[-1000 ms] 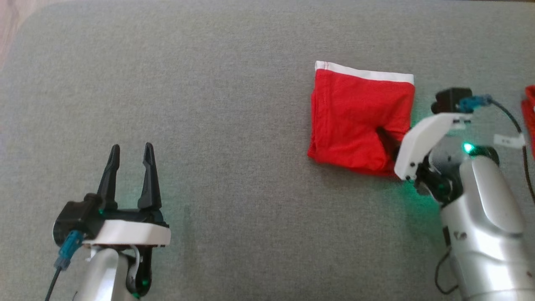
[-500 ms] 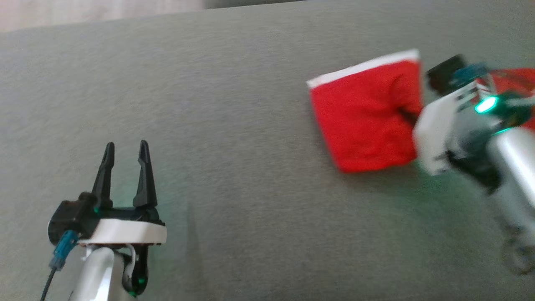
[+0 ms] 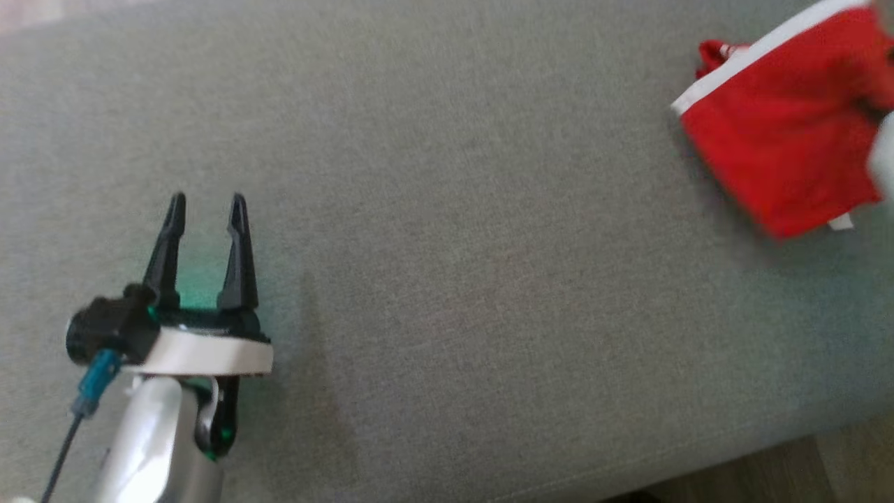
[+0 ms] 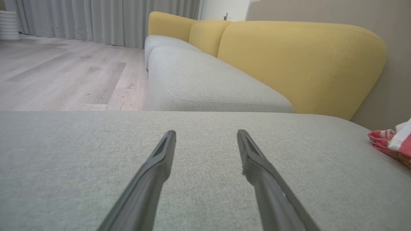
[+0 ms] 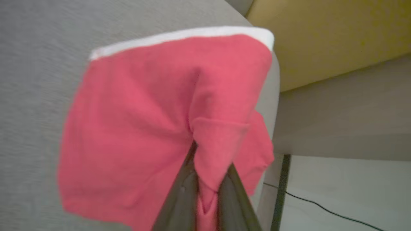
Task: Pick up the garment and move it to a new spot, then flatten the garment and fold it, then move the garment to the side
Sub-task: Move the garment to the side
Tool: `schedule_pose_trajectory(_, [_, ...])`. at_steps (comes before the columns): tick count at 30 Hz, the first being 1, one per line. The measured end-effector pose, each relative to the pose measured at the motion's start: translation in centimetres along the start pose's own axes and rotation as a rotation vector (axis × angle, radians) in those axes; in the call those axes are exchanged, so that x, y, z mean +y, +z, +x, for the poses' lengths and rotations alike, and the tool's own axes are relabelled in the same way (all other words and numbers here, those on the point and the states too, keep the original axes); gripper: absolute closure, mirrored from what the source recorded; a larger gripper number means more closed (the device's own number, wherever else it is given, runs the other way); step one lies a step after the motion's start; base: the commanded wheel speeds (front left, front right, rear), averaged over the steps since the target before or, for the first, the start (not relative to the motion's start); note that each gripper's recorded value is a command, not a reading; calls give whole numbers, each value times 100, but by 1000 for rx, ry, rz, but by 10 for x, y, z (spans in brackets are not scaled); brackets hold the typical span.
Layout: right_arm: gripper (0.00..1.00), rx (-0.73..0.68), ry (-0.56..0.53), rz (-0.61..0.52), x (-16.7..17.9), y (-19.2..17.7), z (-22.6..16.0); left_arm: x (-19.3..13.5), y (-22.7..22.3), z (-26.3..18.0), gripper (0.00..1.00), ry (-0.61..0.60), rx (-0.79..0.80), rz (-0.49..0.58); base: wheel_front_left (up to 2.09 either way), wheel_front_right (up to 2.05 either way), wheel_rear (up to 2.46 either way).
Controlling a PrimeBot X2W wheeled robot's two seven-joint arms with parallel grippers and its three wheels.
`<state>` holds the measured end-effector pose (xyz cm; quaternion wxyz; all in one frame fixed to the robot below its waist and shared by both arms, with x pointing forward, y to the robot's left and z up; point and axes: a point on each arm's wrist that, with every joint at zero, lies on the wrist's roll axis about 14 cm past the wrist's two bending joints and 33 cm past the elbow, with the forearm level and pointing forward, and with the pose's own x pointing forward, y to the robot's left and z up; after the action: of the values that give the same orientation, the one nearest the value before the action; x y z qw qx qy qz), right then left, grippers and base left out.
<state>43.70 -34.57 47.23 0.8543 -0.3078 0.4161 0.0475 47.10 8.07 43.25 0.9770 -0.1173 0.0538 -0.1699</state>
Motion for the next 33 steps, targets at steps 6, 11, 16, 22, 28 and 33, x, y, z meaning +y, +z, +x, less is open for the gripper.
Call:
schedule_pose_trajectory(6, [100, 116, -53, 8, -26, -38, 25, 3, -17, 18, 0, -28, 29, 3, 0, 0, 0])
schedule_pose_trajectory(11, [100, 182, -82, 107, -33, -62, 48, 15, -31, 24, 0, -21, 63, 12, 0, 0, 0])
schedule_pose_trajectory(16, [0, 129, -100, 199, -29, -55, 58, 15, -29, 23, 0, -19, 61, 16, 0, 0, 0])
schedule_pose_trajectory(22, [0, 51, -115, 337, -25, -46, 47, 8, -13, 16, 0, -26, 38, 31, 0, 0, 0])
schedule_pose_trajectory(28, [0, -350, -53, 465, 12, 22, 14, 3, 0, -14, 0, 8, 20, 5, 0, 0, 0])
schedule_pose_trajectory(33, [0, -607, 24, 545, 64, 54, -29, 10, 7, -53, 0, 75, 15, -3, 0, 0, 0])
